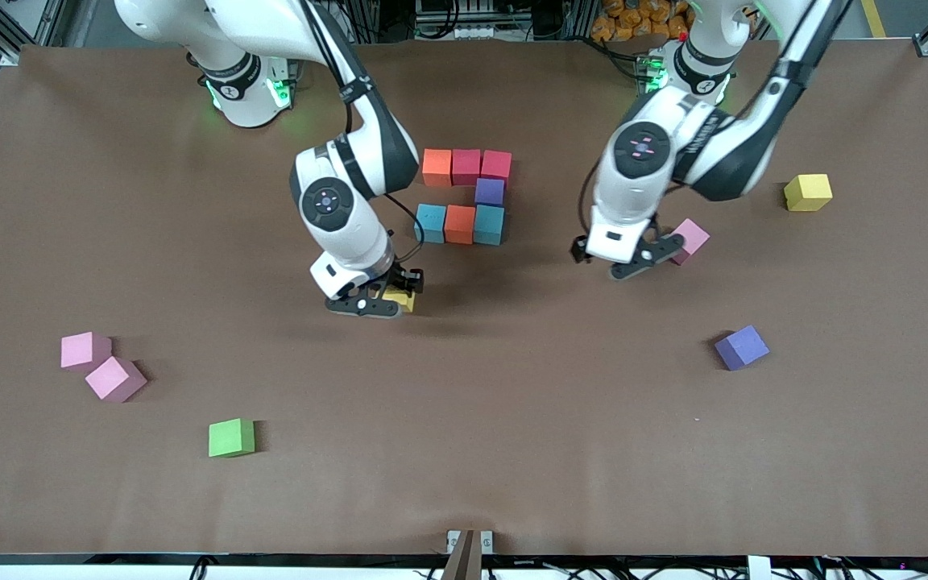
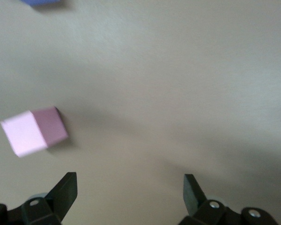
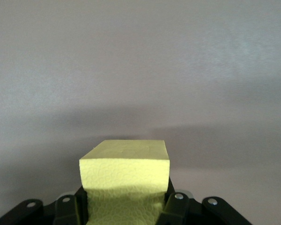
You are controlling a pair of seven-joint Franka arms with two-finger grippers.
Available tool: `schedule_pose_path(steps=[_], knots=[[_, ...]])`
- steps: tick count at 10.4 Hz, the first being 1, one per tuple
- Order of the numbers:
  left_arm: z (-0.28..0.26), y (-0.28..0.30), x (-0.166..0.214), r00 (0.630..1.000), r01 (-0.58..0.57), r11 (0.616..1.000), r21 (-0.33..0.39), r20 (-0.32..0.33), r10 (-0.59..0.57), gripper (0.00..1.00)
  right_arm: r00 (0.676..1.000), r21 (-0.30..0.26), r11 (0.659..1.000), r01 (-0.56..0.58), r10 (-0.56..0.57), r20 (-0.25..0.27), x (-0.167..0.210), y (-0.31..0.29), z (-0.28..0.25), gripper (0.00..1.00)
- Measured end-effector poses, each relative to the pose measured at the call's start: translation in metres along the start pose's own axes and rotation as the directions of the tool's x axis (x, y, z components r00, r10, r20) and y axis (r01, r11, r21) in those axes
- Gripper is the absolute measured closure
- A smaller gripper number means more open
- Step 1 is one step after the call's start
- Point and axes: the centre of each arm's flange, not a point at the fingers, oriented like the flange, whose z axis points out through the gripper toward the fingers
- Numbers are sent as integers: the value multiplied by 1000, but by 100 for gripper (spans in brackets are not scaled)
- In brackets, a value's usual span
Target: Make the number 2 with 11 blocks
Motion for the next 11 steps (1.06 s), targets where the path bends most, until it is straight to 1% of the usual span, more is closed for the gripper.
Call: schedule_pose_path(steps=[1,2,4,5,7,9,10,11], knots=[[6,-21,8,992,-123,992,15,9,123,0,1000,1,1000,15,-15,-7,-7,-6,9,44],[11,-41,16,973,-232,973,25,20,231,0,999,5,1000,28,-28,-16,-16,-11,21,44],[17,-66,23,920,-392,919,34,39,391,0,999,6,999,48,-48,-16,-34,-15,41,44],[20,-73,25,883,-469,882,35,49,468,0,999,4,999,53,-53,-9,-39,-16,47,44],[36,-102,36,786,-615,788,22,91,611,0,999,4,999,42,-42,7,-50,-20,53,44],[54,-136,49,718,-690,724,-6,124,685,0,999,10,1000,29,-30,15,-62,-25,58,44],[64,-146,49,697,-711,703,-17,124,707,0,999,15,999,29,-29,14,-69,-26,60,44],[77,-151,44,686,-721,693,-25,121,718,0,999,20,999,30,-30,12,-74,-24,61,44]])
